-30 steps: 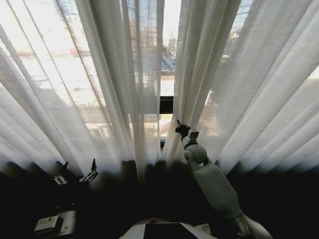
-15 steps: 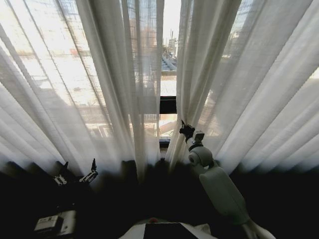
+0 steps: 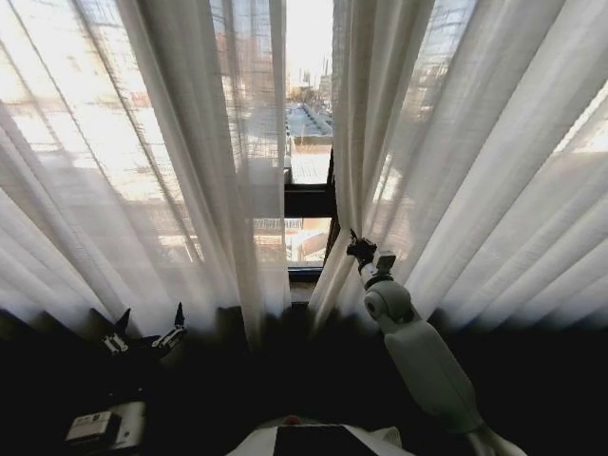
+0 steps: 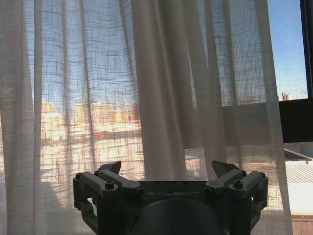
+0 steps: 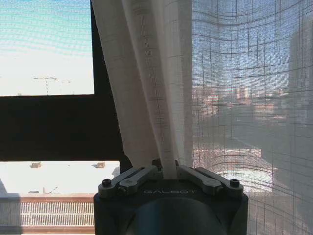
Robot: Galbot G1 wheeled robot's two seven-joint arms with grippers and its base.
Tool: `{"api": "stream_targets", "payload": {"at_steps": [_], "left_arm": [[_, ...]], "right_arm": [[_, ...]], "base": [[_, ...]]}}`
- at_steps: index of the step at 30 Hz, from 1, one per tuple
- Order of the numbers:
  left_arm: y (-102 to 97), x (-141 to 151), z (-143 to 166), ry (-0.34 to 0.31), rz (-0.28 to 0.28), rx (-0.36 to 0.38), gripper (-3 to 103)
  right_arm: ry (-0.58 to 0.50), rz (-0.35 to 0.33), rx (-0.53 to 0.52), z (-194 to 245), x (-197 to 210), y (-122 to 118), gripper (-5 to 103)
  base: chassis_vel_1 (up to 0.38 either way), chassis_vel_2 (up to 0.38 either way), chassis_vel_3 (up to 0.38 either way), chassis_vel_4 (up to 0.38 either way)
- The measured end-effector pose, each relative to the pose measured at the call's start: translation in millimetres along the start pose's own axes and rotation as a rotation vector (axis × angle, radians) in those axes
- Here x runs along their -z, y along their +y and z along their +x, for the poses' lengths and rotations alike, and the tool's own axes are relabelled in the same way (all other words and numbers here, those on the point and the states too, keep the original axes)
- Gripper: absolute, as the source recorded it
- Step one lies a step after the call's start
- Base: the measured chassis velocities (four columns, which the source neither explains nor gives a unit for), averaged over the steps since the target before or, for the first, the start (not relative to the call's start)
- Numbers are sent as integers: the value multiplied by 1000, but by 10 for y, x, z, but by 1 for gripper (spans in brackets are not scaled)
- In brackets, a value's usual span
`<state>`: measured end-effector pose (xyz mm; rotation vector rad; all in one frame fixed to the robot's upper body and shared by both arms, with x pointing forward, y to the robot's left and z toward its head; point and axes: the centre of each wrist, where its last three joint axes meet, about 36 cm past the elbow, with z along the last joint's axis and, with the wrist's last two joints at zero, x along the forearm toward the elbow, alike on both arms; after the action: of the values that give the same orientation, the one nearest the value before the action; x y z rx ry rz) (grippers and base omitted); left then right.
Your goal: Open the curtains by pulling them apart, changing their state from closed to fully open.
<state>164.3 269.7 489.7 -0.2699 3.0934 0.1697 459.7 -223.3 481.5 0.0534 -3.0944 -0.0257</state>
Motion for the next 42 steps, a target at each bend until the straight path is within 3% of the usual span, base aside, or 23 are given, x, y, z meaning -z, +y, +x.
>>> {"api": "stream_targets", "payload": {"at_steps": [42], "left_arm": [[-9, -9, 29, -10, -7, -7, 100]], "right_arm": [[7, -16, -43, 51, -21, -181, 0]], "base": [[-316, -387, 310, 385]]}}
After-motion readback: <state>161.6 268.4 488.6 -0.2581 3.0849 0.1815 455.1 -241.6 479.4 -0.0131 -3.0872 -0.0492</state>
